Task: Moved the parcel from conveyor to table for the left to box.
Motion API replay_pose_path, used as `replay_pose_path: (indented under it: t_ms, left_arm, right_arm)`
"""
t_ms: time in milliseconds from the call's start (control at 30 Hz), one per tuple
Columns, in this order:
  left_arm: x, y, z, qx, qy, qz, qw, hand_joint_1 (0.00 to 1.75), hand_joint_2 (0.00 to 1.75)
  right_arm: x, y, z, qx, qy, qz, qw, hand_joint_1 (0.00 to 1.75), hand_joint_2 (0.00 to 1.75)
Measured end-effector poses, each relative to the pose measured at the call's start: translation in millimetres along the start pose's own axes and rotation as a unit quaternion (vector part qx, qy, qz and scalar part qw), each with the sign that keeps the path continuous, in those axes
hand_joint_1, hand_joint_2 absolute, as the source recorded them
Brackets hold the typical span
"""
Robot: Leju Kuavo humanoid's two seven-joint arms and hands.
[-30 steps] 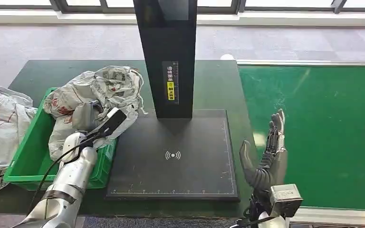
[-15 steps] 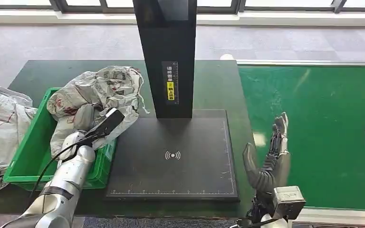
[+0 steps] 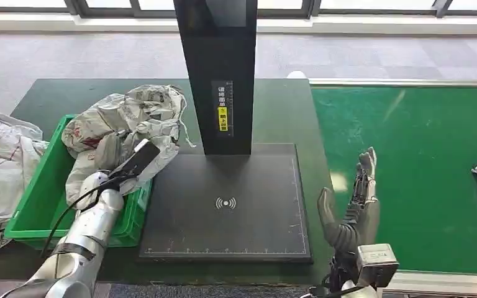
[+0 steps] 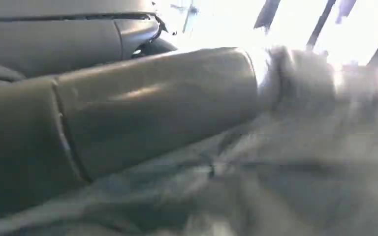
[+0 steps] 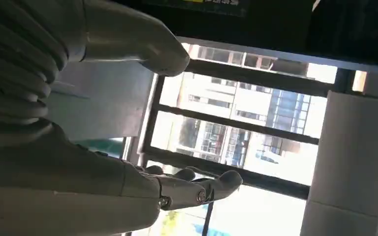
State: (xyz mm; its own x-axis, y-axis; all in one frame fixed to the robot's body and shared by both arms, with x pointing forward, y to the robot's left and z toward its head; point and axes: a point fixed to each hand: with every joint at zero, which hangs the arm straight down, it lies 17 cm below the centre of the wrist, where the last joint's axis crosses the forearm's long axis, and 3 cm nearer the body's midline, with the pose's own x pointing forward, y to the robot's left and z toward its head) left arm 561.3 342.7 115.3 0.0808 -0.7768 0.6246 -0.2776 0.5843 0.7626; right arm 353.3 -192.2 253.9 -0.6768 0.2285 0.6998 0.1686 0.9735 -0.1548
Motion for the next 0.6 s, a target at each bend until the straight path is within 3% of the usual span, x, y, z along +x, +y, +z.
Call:
replay_pose_path:
  t_ms: [200, 400, 600]
  left_arm:
    - [27, 84, 28, 0.194, -0.043, 0.163, 0.966, 0.0, 0.0]
    - [40, 105, 68, 0.248, -0.062, 0.192, 0.948, 0.0, 0.0]
    - [56, 119, 86, 0.275, -0.088, 0.222, 0.931, 0.0, 0.0]
  right_arm:
    - [-3, -5, 8, -0.011, 0.009, 0.015, 1.0, 0.0, 1.75]
    - [-3, -6, 11, -0.016, 0.013, 0.019, 1.0, 0.0, 1.75]
    - [1, -5, 10, -0.012, 0.008, 0.022, 1.0, 0.0, 1.75]
